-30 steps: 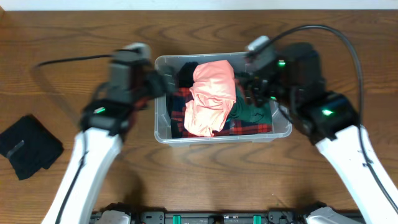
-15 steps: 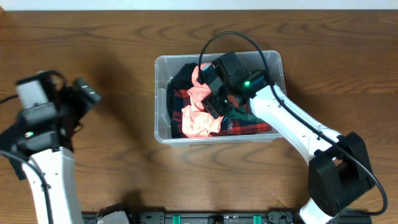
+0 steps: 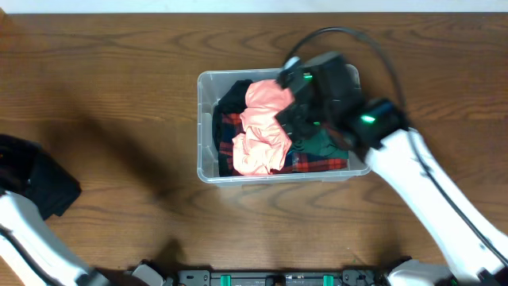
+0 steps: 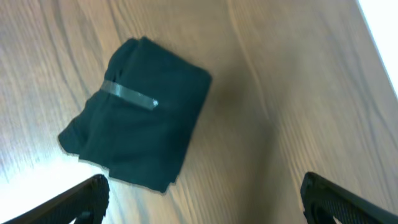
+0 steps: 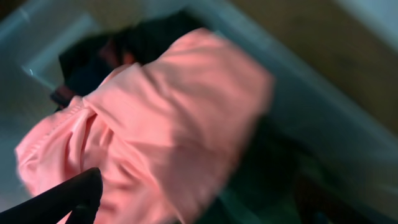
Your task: Pack container
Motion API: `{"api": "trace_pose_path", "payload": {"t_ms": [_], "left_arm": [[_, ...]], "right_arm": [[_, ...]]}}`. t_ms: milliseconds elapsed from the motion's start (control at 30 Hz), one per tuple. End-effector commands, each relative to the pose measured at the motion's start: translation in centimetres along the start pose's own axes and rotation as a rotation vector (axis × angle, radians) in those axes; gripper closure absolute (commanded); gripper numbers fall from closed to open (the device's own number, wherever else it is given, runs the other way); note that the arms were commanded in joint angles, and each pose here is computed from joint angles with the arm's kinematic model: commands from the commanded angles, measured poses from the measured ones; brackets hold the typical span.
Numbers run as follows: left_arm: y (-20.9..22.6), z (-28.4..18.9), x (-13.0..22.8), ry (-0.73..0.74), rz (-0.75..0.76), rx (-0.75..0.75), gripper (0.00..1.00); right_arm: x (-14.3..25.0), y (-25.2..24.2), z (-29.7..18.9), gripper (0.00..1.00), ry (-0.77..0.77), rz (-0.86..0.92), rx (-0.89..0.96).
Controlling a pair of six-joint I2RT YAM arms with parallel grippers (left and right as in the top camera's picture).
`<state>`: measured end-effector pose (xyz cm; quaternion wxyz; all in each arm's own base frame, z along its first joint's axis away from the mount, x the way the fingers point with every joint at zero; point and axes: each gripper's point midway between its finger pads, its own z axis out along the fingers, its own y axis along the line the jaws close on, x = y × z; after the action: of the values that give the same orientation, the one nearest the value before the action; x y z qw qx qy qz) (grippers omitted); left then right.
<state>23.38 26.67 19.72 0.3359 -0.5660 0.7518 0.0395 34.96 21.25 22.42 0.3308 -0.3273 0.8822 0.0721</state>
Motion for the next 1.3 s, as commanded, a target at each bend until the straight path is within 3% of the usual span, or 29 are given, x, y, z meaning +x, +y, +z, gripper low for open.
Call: {"api": "trace_pose_path", "payload": {"t_ms": [0,267,467,800,867,967,1000,1067,1133,1200,1267], "left_arm": [[1.8,4.5,-0.1,0.092,-0.056,0.025,0.02],[10.1,11.1,0.2,0.152,-0.148,-0.175,0.02],[13.3,14.0,1.4,0.207,-0.115,-0.212,0.02],[9.8,19.1,6.5,0.387,0.001,0.038,0.01],[8.6,19.3,7.3,0.413,0.003,0.104,0.07],[6.2,18.9,7.7,0.434,0.009,0.227,0.28],[5.4,18.7,7.8,0.439,0.005,0.265,0.38],[3.9,18.3,7.9,0.448,0.001,0.334,0.68],[2.6,17.8,7.9,0.455,0.001,0.392,0.88],[1.1,17.2,7.9,0.458,0.005,0.443,0.94],[-0.4,16.5,7.7,0.454,0.014,0.471,0.94]], "right_arm": [[0.2,-3.5,-3.7,0.04,-0.025,0.047,0.102],[4.7,-6.1,-4.1,0.05,0.123,0.141,0.132],[5.1,-6.2,-4.1,0.05,0.138,0.146,0.132],[4.9,-6.2,-4.1,0.05,0.127,0.155,0.134],[4.8,-6.2,-4.1,0.05,0.127,0.161,0.134],[4.8,-6.2,-4.1,0.05,0.126,0.161,0.135],[4.8,-6.2,-4.1,0.05,0.126,0.161,0.135],[4.8,-6.2,-4.1,0.05,0.126,0.161,0.134],[4.8,-6.2,-4.1,0.05,0.126,0.160,0.134],[4.8,-6.2,-4.1,0.05,0.127,0.160,0.135],[4.9,-6.2,-4.1,0.05,0.128,0.160,0.135]]}}
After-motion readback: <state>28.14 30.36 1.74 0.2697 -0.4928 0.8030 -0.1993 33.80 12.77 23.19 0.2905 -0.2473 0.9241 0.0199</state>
